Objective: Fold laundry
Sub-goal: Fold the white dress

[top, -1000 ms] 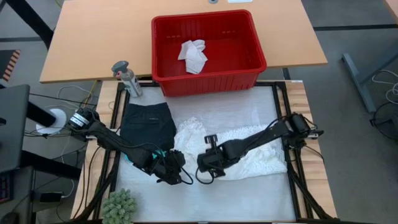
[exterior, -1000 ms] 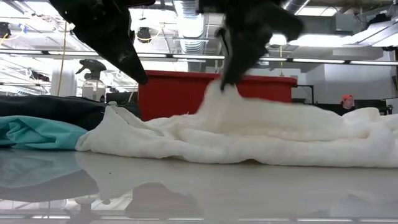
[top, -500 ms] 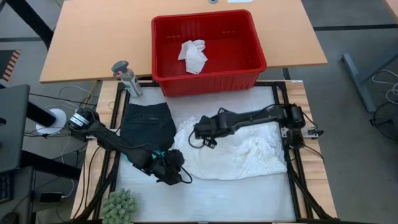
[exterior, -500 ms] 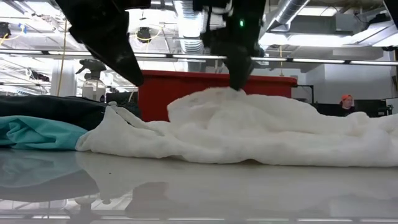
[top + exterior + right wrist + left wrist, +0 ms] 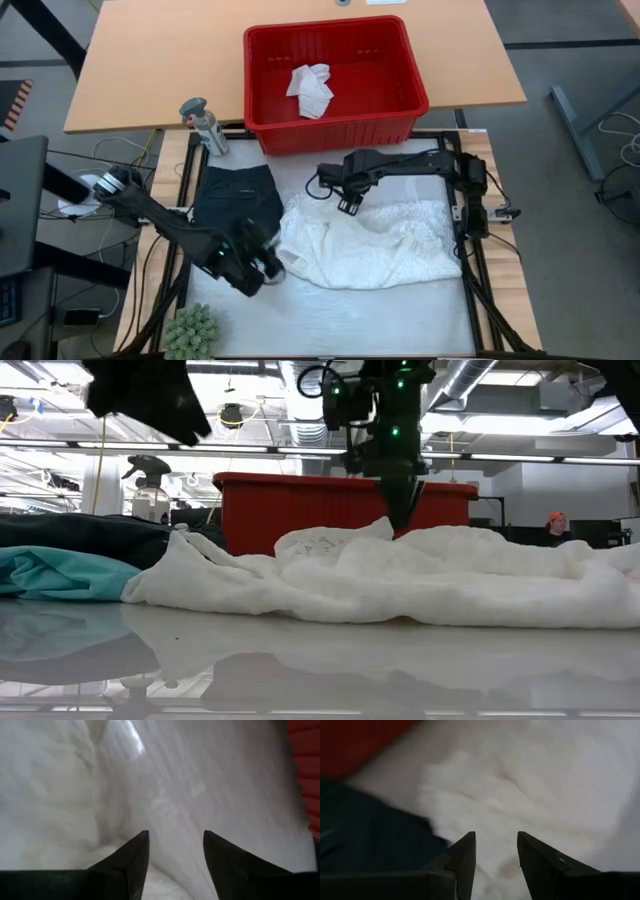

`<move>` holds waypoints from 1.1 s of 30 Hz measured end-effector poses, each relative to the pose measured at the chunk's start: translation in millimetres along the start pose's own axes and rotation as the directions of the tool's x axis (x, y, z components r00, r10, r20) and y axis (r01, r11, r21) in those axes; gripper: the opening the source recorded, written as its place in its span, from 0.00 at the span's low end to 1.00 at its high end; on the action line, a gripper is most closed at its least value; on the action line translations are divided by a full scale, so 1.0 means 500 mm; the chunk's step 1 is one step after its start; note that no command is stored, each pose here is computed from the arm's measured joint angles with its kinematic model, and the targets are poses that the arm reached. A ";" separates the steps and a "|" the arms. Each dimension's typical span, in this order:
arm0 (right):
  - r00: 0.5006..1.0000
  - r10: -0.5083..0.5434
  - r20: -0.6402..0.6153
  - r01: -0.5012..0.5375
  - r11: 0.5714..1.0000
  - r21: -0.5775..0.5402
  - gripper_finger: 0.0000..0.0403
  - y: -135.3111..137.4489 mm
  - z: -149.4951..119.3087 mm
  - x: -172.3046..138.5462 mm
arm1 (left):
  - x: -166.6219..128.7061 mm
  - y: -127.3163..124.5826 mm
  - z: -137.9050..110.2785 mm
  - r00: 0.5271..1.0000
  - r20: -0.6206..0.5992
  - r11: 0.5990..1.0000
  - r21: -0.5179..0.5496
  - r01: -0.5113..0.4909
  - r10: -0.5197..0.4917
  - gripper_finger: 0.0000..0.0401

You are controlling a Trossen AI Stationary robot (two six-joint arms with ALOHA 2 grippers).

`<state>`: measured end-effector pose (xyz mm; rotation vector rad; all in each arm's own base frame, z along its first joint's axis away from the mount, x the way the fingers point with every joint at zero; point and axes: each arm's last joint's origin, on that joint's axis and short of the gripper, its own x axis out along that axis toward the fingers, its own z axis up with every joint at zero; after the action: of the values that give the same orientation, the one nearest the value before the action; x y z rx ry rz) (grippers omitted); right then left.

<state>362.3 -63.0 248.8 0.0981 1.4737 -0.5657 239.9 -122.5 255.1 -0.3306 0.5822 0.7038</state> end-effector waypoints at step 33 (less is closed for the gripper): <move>0.816 0.232 0.529 -0.322 0.943 0.084 0.56 -0.129 -0.261 -0.358 | 0.219 0.166 0.052 0.979 -0.157 0.961 0.222 0.163 -0.130 0.63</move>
<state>218.0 -13.2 421.8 0.2730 0.8636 -0.4310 260.2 5.4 202.3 -0.2018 0.7598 0.4649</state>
